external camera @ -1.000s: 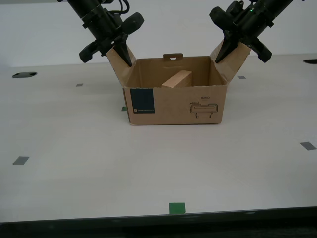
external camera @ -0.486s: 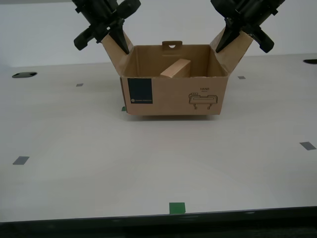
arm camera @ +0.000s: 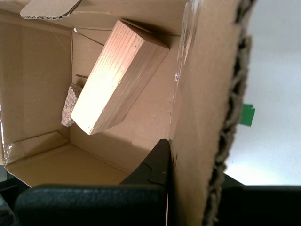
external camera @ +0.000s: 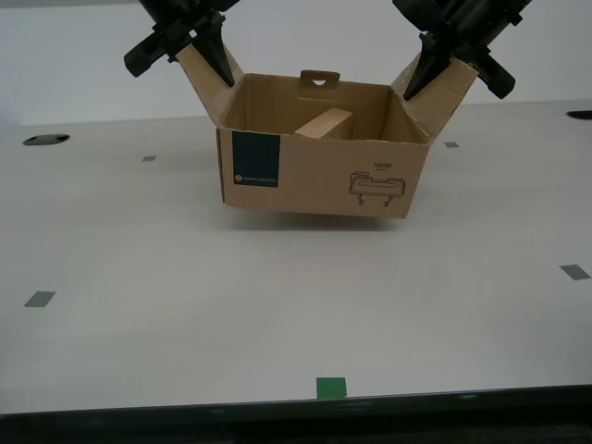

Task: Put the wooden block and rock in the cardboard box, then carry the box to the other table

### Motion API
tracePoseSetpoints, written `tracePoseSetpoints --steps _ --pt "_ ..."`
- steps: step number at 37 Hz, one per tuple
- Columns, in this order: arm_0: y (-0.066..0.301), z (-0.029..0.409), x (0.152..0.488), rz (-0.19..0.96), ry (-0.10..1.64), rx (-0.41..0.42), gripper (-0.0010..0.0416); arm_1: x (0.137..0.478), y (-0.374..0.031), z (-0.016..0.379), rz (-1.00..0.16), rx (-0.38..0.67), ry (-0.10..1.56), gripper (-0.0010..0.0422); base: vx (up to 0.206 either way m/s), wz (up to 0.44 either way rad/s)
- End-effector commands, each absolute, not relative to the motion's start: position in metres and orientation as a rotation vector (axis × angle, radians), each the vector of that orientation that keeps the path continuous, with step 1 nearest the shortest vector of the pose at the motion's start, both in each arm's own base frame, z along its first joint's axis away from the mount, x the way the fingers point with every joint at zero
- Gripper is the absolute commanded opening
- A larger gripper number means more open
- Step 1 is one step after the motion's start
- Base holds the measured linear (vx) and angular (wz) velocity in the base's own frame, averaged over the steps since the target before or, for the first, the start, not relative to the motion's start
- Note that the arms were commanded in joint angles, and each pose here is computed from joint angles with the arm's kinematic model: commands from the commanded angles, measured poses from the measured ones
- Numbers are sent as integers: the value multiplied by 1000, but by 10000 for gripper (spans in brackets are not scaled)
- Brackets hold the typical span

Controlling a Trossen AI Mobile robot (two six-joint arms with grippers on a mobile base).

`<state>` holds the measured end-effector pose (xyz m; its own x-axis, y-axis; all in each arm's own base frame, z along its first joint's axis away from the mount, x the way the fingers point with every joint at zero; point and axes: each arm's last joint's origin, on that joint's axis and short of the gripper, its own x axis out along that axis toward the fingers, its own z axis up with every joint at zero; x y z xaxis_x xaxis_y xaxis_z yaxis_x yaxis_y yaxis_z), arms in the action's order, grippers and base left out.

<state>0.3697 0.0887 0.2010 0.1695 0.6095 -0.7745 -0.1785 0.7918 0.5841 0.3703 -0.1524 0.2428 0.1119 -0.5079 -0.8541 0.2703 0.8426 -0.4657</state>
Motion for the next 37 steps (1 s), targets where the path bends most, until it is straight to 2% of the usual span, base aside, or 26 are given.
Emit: tracePoseSetpoints --steps 1,15,37 --pt "89 205 366 601 1295 388 -1 365 -157 244 -599 -202 1367 -1 0 0" --pt "88 223 357 632 1264 349 -1 351 -180 245 -661 -131 1387 -1 -29 0" --pt "88 225 357 640 1253 339 -1 349 -178 248 -649 -164 1400 -1 -144 12"
